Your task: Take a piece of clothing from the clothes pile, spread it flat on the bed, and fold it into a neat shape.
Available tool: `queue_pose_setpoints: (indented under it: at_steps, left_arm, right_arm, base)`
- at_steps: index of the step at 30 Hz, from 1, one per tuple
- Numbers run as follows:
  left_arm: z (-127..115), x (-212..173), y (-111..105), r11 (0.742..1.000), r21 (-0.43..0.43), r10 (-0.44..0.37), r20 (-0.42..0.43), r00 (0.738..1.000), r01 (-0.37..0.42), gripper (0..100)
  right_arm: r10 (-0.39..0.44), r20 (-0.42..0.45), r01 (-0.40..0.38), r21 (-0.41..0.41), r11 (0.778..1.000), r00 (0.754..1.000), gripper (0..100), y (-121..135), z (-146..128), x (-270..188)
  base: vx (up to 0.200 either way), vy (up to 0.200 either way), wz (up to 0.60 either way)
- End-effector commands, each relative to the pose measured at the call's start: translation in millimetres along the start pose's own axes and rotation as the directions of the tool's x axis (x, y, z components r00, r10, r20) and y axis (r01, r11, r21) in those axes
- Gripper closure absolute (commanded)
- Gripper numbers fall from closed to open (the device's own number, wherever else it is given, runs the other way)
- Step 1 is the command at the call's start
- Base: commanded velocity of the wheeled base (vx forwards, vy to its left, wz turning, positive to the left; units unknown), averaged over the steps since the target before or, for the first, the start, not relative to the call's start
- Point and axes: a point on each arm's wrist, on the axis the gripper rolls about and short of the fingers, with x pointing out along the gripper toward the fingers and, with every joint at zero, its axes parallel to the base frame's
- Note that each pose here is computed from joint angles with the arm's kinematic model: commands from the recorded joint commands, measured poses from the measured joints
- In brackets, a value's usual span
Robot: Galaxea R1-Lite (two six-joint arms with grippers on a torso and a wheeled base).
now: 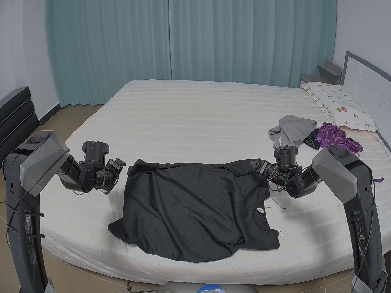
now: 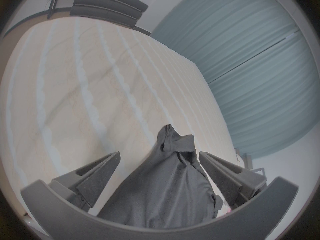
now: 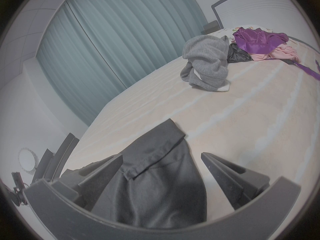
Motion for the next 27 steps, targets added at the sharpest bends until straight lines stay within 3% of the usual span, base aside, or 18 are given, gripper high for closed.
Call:
queue_pose_setpoints:
  at_steps: [1, 10, 21, 22, 27]
  left_arm:
    - [-7.6, -13.7, 12.1, 0.998, -0.056, -0.016, 0.010, 1.000, 0.017, 0]
    - [-11.9, -16.5, 19.7, 0.998, -0.052, -0.036, 0.021, 0.999, 0.037, 0]
    - [-12.2, -16.1, 20.1, 0.998, -0.054, -0.035, 0.020, 0.999, 0.036, 0]
    - [-11.9, -16.5, 19.7, 0.998, -0.054, -0.036, 0.021, 0.999, 0.037, 0]
    - [-12.3, -16.1, 20.6, 0.998, -0.052, -0.032, 0.022, 0.999, 0.033, 0]
  right_arm:
    - [-0.008, -0.011, 0.008, 0.006, 1.000, 1.000, 0, 0.3, 5.1, 23.5]
    - [-0.030, -0.035, 0.030, 0.007, 1.000, 0.999, 0, 4.3, 0.1, 53.6]
    - [-0.052, -0.054, 0.055, 0.054, 0.997, 0.997, 0, -4.4, 0.2, 58.8]
    - [-0.045, -0.044, 0.048, 0.055, 0.997, 0.998, 100, -3.6, 1.2, 58.9]
    - [-0.012, 0.015, 0.011, 0.060, 0.998, 1.000, 100, 2.3, 10.2, 57.2]
  base:
    - [0.000, 0.000, 0.00]
    - [0.000, 0.000, 0.00]
    - [0.000, 0.000, 0.00]
    - [0.000, 0.000, 0.00]
    - [0.000, 0.000, 0.00]
